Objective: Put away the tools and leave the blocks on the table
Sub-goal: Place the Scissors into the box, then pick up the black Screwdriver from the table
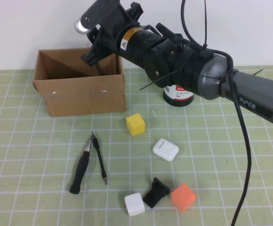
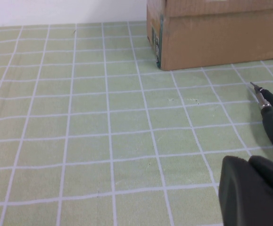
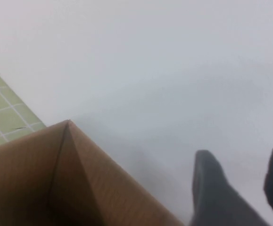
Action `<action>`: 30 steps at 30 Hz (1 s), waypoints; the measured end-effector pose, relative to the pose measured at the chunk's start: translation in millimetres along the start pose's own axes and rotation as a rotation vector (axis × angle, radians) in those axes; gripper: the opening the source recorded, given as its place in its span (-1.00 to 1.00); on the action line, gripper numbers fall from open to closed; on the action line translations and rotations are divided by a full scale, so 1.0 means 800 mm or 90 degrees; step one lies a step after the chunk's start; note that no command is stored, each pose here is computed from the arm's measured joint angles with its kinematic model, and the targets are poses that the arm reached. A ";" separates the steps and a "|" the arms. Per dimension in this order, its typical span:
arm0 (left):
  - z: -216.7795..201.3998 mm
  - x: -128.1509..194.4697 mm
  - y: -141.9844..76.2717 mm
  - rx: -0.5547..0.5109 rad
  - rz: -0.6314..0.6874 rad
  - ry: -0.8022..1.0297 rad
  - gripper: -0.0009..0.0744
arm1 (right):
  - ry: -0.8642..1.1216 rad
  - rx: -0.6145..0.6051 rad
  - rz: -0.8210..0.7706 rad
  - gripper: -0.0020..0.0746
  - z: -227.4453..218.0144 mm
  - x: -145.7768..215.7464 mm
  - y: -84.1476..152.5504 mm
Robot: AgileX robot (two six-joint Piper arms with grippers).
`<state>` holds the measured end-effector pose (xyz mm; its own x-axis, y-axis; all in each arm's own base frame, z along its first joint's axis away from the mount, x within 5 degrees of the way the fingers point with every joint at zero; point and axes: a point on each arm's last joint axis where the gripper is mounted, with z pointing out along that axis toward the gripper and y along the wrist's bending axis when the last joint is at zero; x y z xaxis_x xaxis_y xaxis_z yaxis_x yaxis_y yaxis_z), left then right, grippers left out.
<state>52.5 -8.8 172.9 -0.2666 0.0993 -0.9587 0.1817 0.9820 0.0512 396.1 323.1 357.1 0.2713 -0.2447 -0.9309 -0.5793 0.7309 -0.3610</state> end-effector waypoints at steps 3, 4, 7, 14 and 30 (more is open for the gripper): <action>0.000 0.000 0.000 0.000 0.000 0.000 -0.98 | 0.001 0.003 0.023 -0.26 0.000 0.000 -0.001; 0.000 0.000 0.000 0.000 0.000 0.000 -0.98 | 0.003 0.004 0.031 -0.26 0.000 0.001 -0.001; 0.000 0.000 0.000 0.000 0.000 0.000 -0.98 | 0.020 0.000 0.045 -0.26 -0.003 -0.003 -0.002; 0.000 0.000 0.000 0.000 0.000 0.000 -0.98 | 0.038 -0.004 0.071 -0.43 -0.020 -0.028 -0.013; 0.000 0.000 0.000 0.000 0.000 0.000 -0.98 | 0.178 0.053 0.071 -0.97 -0.105 -0.075 -0.123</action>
<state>52.5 -8.8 172.9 -0.2666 0.0993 -0.9587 0.1817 0.9820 0.0512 372.6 212.5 443.8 -0.0193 -0.3183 -0.9478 -0.5253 0.8098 -0.2613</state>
